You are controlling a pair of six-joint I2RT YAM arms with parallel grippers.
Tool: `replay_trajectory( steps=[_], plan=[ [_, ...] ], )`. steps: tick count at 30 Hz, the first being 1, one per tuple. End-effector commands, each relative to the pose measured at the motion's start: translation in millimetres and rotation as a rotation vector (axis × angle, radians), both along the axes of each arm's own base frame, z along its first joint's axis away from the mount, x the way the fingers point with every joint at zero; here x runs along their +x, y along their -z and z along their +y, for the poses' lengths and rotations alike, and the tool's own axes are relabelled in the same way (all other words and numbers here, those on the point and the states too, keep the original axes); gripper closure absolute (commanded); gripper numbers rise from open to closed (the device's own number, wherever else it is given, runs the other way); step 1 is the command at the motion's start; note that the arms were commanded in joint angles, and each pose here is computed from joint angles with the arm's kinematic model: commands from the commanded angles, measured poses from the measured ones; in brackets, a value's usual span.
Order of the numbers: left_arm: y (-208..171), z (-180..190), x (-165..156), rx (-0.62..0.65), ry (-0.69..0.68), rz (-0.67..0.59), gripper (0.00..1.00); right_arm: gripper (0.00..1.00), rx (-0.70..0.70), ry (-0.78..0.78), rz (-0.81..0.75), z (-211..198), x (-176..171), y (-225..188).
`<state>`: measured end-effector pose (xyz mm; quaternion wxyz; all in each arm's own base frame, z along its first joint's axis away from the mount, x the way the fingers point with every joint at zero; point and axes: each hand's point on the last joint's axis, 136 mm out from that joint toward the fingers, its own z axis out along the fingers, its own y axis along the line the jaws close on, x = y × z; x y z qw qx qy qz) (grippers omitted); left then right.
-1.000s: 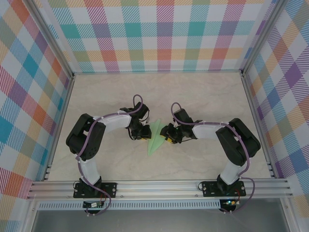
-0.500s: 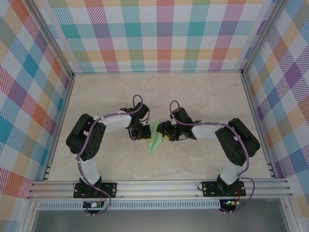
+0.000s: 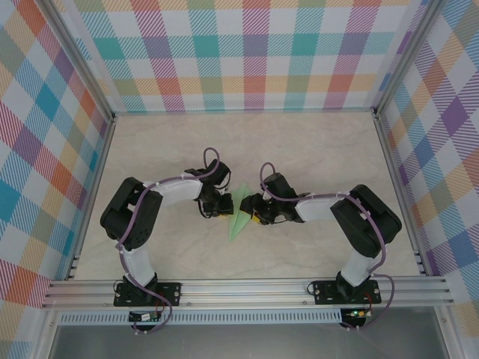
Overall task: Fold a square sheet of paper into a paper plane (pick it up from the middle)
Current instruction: Turn over the paper at the center of the table.
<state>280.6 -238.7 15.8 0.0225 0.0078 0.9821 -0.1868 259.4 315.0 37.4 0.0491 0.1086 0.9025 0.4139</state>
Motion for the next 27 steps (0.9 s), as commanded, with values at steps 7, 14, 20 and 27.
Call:
replay_trajectory(
  steps=[7, 14, 20, 27],
  plan=[
    [19.0, 16.9, -0.5, 0.061, -0.047, 0.007, 0.84, 0.46, 0.023, 0.09, -0.02, 3.3, 12.4, -11.7],
    [19.6, 16.3, -1.3, 0.056, -0.048, 0.01, 0.84, 0.5, 0.006, 0.053, -0.049, 13.5, 16.6, -11.9],
    [18.0, 15.5, -0.7, 0.053, -0.048, 0.008, 0.84, 0.48, 0.003, 0.016, -0.041, 19.5, 16.8, -6.7],
    [15.4, 15.4, -1.1, 0.047, -0.049, 0.002, 0.83, 0.58, -0.008, -0.015, -0.033, 24.6, 17.8, 0.8]
  ],
)
